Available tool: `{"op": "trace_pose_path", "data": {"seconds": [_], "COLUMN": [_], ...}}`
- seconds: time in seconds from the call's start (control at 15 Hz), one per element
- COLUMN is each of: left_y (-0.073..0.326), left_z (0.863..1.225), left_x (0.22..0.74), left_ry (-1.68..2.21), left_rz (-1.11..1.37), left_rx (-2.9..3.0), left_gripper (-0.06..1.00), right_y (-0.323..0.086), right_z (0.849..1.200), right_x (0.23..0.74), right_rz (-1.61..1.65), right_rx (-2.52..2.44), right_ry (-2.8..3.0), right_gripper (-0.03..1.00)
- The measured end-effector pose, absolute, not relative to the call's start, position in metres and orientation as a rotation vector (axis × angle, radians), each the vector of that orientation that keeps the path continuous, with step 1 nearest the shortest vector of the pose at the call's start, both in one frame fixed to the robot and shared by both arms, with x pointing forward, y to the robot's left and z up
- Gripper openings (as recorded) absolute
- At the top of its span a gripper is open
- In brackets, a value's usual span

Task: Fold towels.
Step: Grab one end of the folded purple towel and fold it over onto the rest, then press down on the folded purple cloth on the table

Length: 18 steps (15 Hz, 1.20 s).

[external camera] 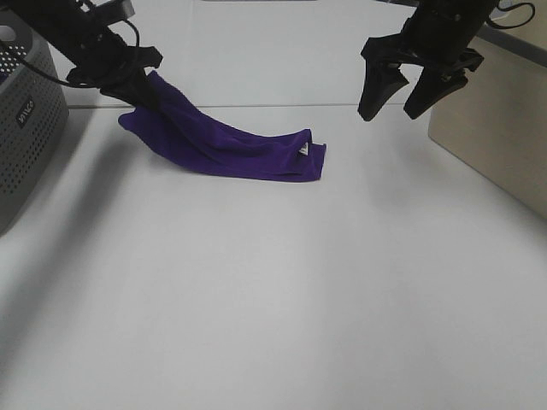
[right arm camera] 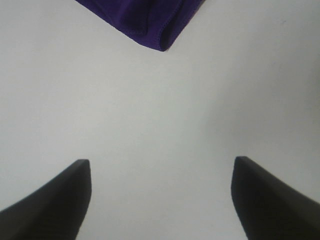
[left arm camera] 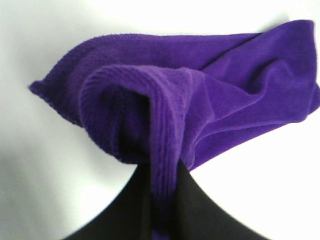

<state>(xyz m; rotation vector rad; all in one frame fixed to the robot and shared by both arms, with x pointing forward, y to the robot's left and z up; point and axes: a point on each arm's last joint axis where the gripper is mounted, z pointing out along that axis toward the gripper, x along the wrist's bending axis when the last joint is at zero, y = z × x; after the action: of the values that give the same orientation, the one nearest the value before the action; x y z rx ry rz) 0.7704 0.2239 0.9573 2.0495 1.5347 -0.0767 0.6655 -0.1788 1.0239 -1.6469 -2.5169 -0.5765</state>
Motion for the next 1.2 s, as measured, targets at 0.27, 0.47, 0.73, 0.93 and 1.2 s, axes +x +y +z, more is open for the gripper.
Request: {"op": "trace_pose_path", "data": {"seconds": [0.27, 0.47, 0.73, 0.93, 1.2], "left_y": [0.154, 0.107, 0.078, 0.064, 0.052], "left_z": [0.956, 0.941, 0.935, 0.939, 0.945], "left_x": [0.757, 0.75, 0.749, 0.748, 0.746], "left_ry": [1.384, 1.309, 1.279, 1.264, 1.225], "left_rz": [-0.131, -0.128, -0.145, -0.155, -0.219], "left_rx": [2.141, 2.151, 2.04, 1.97, 1.888], "left_gripper": [0.04, 0.04, 0.07, 0.38, 0.65], "right_y": [-0.178, -0.178, -0.179, -0.179, -0.178], "right_z": [1.052, 1.065, 1.073, 1.073, 1.073], "right_x": [0.657, 0.651, 0.649, 0.649, 0.649], "right_rz": [-0.675, -0.727, -0.748, -0.748, -0.751], "right_rx": [-1.644, -1.64, -1.64, -1.64, -1.64], "right_ry": [-2.524, -2.522, -2.528, -2.528, -2.526], "right_gripper": [0.76, 0.76, 0.76, 0.76, 0.76]}}
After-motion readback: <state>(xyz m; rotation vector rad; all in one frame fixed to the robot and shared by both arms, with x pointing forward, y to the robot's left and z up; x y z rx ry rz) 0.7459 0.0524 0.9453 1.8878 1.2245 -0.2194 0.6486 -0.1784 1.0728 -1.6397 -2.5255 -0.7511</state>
